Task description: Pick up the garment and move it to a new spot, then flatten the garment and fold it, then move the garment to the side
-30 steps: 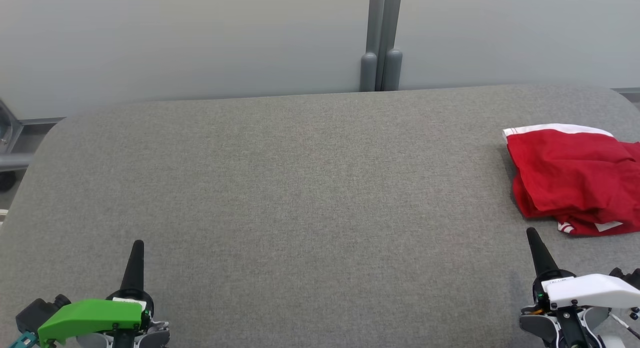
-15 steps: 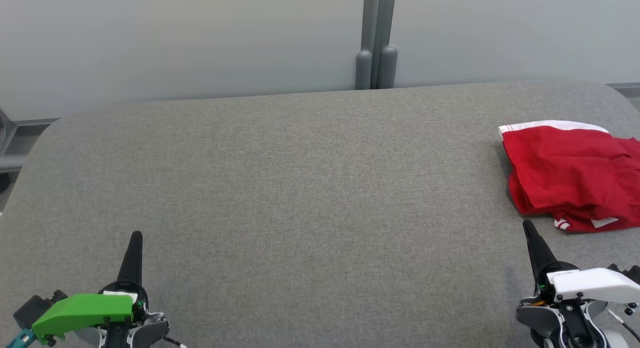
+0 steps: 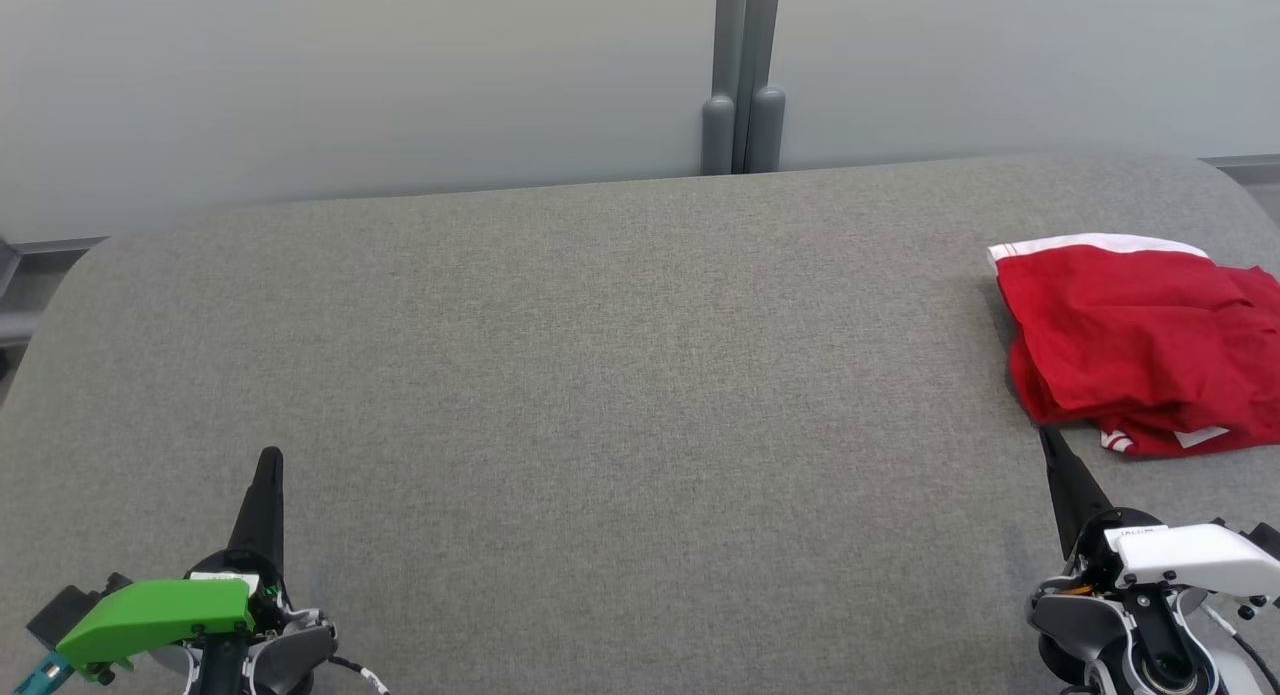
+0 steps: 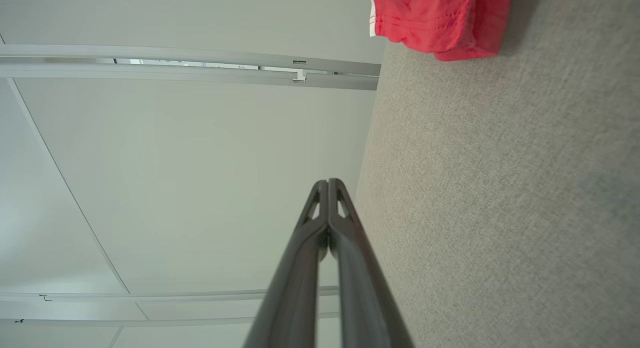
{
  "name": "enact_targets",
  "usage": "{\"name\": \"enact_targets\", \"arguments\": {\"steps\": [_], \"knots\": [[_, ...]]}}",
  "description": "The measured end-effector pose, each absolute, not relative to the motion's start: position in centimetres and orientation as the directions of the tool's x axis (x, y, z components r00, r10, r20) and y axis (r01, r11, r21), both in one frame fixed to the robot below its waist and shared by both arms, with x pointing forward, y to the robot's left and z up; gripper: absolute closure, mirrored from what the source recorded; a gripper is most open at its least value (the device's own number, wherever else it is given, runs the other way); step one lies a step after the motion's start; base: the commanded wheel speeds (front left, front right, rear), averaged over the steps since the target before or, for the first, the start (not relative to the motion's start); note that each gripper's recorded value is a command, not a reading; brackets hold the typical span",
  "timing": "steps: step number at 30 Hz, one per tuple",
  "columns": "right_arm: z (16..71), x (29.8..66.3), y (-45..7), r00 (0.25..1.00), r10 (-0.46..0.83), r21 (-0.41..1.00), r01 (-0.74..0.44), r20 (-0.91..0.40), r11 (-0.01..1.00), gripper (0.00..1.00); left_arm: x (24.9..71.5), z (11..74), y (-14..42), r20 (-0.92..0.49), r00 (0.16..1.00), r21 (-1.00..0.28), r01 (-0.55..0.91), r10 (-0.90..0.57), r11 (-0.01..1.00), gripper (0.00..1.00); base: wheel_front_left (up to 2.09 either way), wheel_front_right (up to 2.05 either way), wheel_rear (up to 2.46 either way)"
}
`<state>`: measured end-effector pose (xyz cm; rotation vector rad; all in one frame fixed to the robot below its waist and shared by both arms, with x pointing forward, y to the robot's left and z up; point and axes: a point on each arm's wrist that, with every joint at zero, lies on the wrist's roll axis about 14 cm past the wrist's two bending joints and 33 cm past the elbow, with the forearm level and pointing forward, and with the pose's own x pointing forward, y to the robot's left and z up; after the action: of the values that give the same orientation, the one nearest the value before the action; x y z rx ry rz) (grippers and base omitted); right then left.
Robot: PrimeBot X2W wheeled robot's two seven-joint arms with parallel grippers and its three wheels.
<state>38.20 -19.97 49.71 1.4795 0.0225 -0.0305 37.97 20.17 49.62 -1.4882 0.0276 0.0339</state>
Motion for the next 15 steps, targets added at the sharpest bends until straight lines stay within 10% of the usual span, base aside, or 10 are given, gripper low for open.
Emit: {"name": "enact_targets", "arguments": {"steps": [15], "knots": [[50.33,38.44,-20.07,1.0,-0.003,1.0,0.01,-0.01,-0.003,1.0,38.57,50.34,19.88,-0.012,1.0,-1.0,-0.012,-0.004,-0.004,1.0,0.0,0.0,0.0]]}}
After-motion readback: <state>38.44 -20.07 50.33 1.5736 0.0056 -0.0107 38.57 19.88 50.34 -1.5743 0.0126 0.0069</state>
